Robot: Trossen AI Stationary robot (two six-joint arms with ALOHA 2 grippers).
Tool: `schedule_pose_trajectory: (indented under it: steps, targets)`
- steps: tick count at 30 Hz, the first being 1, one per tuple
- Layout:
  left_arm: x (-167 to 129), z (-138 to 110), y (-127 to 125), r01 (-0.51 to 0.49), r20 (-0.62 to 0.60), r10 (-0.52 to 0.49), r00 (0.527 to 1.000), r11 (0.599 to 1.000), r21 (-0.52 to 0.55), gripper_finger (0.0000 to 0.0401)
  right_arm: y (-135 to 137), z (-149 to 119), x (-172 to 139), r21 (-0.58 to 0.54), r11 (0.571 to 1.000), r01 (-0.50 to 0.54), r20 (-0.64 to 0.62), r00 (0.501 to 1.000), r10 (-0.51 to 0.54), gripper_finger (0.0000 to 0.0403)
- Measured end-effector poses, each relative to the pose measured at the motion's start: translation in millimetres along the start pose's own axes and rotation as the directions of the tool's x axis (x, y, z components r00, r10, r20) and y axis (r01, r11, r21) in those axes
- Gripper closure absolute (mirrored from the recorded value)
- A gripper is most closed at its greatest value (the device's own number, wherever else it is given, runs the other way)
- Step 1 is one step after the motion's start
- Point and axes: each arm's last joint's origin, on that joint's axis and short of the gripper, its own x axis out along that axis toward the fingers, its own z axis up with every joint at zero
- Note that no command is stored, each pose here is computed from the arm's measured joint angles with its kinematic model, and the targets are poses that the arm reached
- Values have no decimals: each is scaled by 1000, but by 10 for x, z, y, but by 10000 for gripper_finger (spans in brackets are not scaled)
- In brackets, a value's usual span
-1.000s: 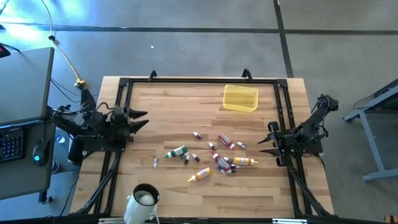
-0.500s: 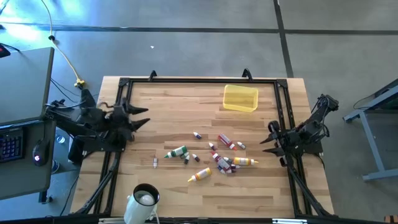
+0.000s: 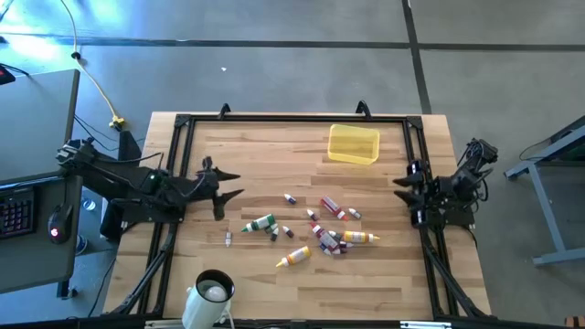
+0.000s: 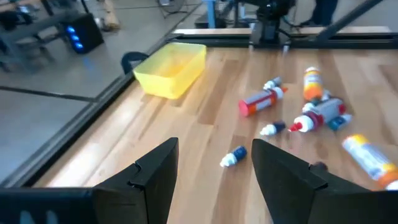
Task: Pick & Place food coloring
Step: Put the big orange food coloring bottle into the yellow bin
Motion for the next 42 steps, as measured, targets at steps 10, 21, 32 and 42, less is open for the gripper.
schedule_pose_trajectory:
  steps: [10,21,32,42]
  targets:
    - [-9,482,-37,-52,70,56,996,997,-60,200,141,198,316,-34,999,-11,-86,996,8,261]
    - [-17,524,-21,-104,82,111,990,991,-80,200,364,-108,980,9,974,228,-645,746,-169,261]
    - [-17,537,-25,-89,92,97,991,992,-89,200,307,-927,1246,29,906,423,-902,402,-159,261]
    - [-16,534,-45,-24,87,31,996,996,-83,200,253,-1307,1214,-13,865,502,-959,240,-153,261]
